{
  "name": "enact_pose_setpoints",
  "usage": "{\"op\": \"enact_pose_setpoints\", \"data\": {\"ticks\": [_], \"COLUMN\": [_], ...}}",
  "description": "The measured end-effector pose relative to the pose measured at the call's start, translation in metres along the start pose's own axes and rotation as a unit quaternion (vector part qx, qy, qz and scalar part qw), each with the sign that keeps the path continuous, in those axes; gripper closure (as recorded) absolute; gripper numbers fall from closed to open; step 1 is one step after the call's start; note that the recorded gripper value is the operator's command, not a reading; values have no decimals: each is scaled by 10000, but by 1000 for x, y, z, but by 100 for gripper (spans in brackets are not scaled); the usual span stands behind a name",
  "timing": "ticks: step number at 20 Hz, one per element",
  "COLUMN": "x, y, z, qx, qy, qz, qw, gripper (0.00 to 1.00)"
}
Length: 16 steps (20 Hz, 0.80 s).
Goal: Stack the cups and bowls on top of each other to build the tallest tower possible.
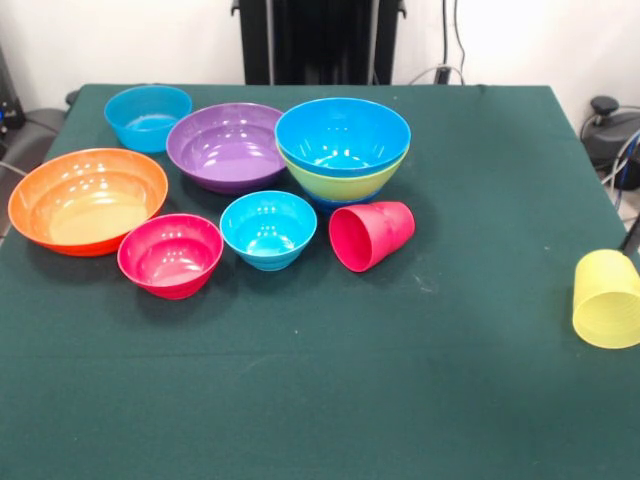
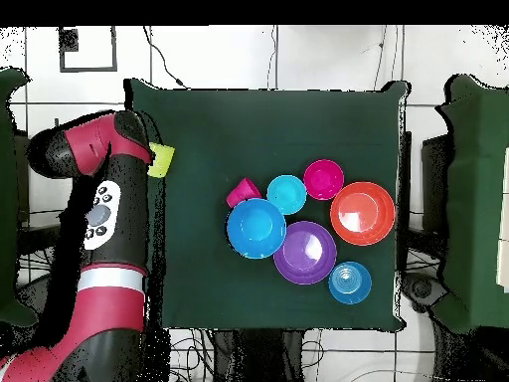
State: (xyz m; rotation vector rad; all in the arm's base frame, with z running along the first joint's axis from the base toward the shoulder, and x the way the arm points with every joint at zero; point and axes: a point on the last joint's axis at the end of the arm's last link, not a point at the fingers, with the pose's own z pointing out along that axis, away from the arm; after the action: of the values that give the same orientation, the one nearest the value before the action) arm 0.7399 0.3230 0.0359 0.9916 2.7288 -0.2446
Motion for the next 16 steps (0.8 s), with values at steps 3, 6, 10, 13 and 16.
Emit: {"op": "enact_pose_setpoints", "data": {"ticks": [3, 6, 10, 13, 16], "x": [1, 2, 2, 2, 2], "y": [6, 6, 6, 6, 3], "z": [2, 4, 4, 3, 1], "qx": [-8, -4, -5, -6, 13], "qy": [-2, 5, 4, 5, 19], "qz": [-33, -40, -39, -36, -22], "qw": [10000, 10000, 10000, 10000, 10000], "gripper": [0, 0, 0, 0, 0]}}
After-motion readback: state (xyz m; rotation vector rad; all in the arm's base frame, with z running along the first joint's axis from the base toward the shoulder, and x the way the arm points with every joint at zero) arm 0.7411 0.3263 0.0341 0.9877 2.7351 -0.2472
